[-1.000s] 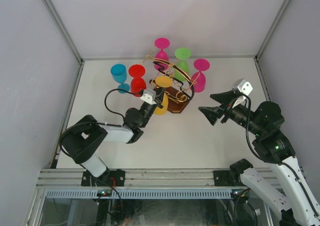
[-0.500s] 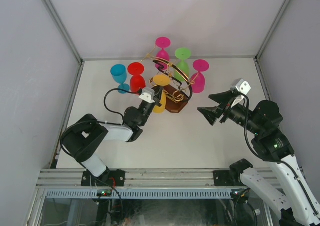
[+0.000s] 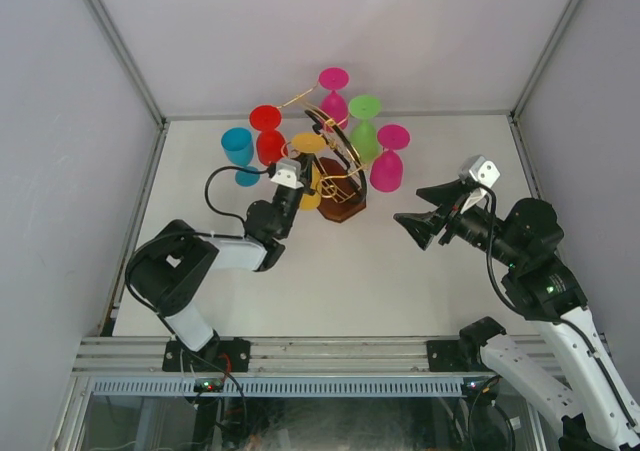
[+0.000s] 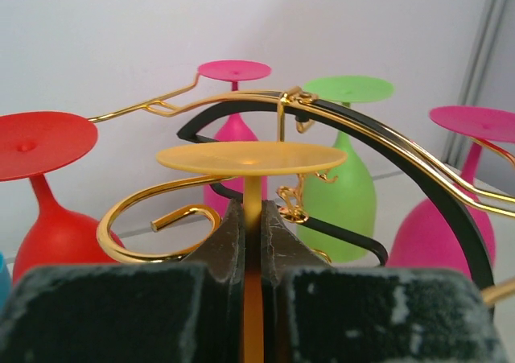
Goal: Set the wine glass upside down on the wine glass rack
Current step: Turn the wine glass upside down at the wine rack.
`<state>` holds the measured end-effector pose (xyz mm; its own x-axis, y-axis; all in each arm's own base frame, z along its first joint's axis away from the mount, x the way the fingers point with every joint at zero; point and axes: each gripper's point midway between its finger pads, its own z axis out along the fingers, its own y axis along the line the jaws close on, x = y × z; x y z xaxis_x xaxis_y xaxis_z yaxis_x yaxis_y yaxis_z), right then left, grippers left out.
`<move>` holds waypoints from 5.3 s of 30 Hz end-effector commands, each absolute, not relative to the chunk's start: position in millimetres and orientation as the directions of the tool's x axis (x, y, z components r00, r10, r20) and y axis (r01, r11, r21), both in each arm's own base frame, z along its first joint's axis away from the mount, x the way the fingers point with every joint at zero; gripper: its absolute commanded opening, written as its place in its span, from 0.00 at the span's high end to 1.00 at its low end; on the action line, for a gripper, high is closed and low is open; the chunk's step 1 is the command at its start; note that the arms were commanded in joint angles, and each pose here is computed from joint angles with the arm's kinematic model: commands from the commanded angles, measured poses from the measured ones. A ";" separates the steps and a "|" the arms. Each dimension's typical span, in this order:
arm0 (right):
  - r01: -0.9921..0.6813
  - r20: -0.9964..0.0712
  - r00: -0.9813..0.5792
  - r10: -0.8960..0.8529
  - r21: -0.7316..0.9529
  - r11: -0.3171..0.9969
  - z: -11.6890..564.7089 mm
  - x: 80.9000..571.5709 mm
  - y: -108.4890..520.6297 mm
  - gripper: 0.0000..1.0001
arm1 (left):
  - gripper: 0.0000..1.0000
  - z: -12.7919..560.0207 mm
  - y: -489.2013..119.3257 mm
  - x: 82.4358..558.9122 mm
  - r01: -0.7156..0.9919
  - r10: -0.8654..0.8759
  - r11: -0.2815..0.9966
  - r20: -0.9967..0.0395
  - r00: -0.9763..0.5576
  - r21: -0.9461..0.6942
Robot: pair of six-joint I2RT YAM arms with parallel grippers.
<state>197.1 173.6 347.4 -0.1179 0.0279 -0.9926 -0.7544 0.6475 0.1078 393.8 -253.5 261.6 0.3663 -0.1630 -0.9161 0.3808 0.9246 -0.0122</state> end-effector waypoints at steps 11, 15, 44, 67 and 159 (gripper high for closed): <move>-0.762 -0.996 -0.089 0.023 0.083 0.642 351.5 201.2 175.1 0.30 | 1.00 282.8 -211.0 407.1 0.271 -0.187 0.960 -0.882 0.432 -0.071; -0.763 -0.996 -0.087 0.023 0.082 0.641 351.9 200.6 175.1 0.30 | 1.00 283.0 -216.1 395.9 0.328 -0.198 0.943 -0.881 0.429 -0.052; -0.749 -0.997 -0.070 0.010 0.059 0.659 351.6 199.4 169.7 0.28 | 1.00 278.9 -217.7 379.6 0.381 -0.225 0.923 -0.884 0.409 -0.058; -0.756 -0.998 -0.066 0.020 0.063 0.652 350.8 200.9 172.3 0.29 | 1.00 283.0 -194.6 430.5 0.218 -0.116 0.976 -0.881 0.458 -0.015; -0.762 -0.997 -0.077 0.007 0.063 0.644 346.7 203.1 175.8 0.29 | 0.52 260.9 -152.2 399.6 0.263 -0.079 0.964 -0.902 0.424 0.040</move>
